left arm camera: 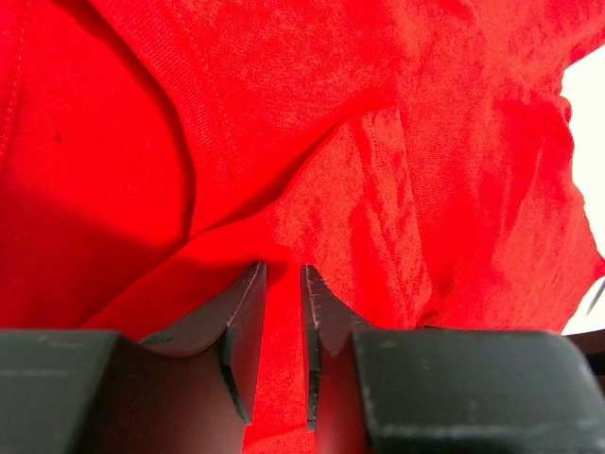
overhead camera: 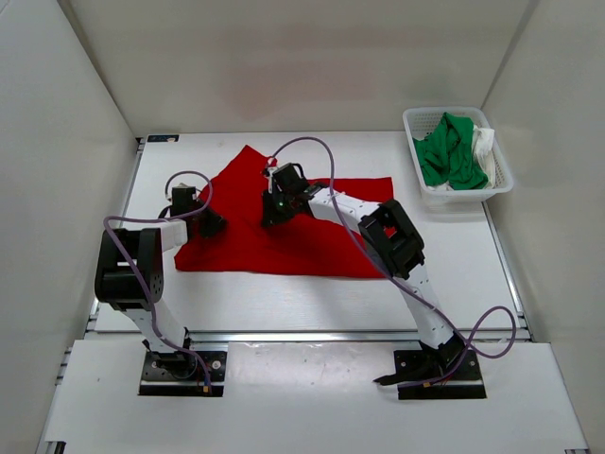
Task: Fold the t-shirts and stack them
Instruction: Fold the flattened tshirt in 1/3 of the way
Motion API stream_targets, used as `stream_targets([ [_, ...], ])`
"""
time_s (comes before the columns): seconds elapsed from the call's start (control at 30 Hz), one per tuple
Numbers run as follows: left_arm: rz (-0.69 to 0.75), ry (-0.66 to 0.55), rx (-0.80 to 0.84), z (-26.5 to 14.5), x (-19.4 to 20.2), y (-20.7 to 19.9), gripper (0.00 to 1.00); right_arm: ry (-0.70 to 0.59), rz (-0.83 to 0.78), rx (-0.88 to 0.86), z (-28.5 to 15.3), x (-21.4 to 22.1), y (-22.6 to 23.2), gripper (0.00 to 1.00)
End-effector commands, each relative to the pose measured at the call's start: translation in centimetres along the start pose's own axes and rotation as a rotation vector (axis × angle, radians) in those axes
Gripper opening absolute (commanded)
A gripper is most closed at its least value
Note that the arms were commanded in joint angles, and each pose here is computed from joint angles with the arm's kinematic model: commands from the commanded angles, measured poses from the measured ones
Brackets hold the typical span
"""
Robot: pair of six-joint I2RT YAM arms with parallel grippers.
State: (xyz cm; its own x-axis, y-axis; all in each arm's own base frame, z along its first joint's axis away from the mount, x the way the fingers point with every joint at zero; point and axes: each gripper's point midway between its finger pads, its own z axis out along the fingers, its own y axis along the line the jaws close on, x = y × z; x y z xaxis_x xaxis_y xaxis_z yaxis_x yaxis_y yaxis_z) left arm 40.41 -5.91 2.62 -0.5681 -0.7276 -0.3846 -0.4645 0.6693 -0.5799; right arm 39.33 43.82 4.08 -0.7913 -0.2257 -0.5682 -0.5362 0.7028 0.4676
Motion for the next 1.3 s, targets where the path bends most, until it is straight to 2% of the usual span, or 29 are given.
stream_targets([
  [0.0, 0.016, -0.048, 0.010, -0.2, -1.5, -0.6, 0.31, -0.042, -0.025, 0.025, -0.6, -1.4, 0.5, 0.13],
  [0.1, -0.015, -0.064, -0.016, -0.3, -2.5, 0.8, 0.32, -0.056, -0.033, 0.047, -1.3, -1.6, 0.5, 0.06],
  [0.37, -0.070, -0.073, -0.050, -0.6, -3.2, 2.6, 0.31, -0.082, 0.028, 0.067, -3.2, -1.0, -1.3, 0.05],
  [0.63, -0.073, -0.088, -0.055, -0.7, -3.7, 2.8, 0.30, -0.132, 0.053, 0.016, -4.9, -2.0, -1.1, 0.05],
  [0.73, -0.059, -0.129, -0.003, -1.8, -4.2, 1.0, 0.30, -0.154, 0.060, -0.034, -5.4, -2.8, -0.6, 0.05],
  [0.8, 0.001, -0.167, 0.001, -2.4, -4.6, -0.4, 0.32, -0.145, 0.063, -0.055, -5.3, -3.3, -0.3, 0.04],
  [0.87, 0.079, -0.148, 0.013, -2.6, -2.9, -2.1, 0.32, -0.144, 0.055, -0.046, -5.5, -3.7, -0.2, 0.04],
  [1.03, 0.146, -0.112, 0.075, -2.5, -0.2, -5.1, 0.32, -0.157, 0.069, -0.032, -6.3, -3.4, -0.3, 0.05],
  [1.1, 0.152, -0.096, 0.070, -1.9, 0.4, -5.0, 0.33, -0.152, 0.079, -0.011, -6.2, -3.0, -0.7, 0.05],
  [1.27, 0.061, -0.040, -0.005, 0.0, 0.9, -1.3, 0.31, -0.146, 0.123, 0.064, -6.6, -2.1, -2.5, 0.05],
])
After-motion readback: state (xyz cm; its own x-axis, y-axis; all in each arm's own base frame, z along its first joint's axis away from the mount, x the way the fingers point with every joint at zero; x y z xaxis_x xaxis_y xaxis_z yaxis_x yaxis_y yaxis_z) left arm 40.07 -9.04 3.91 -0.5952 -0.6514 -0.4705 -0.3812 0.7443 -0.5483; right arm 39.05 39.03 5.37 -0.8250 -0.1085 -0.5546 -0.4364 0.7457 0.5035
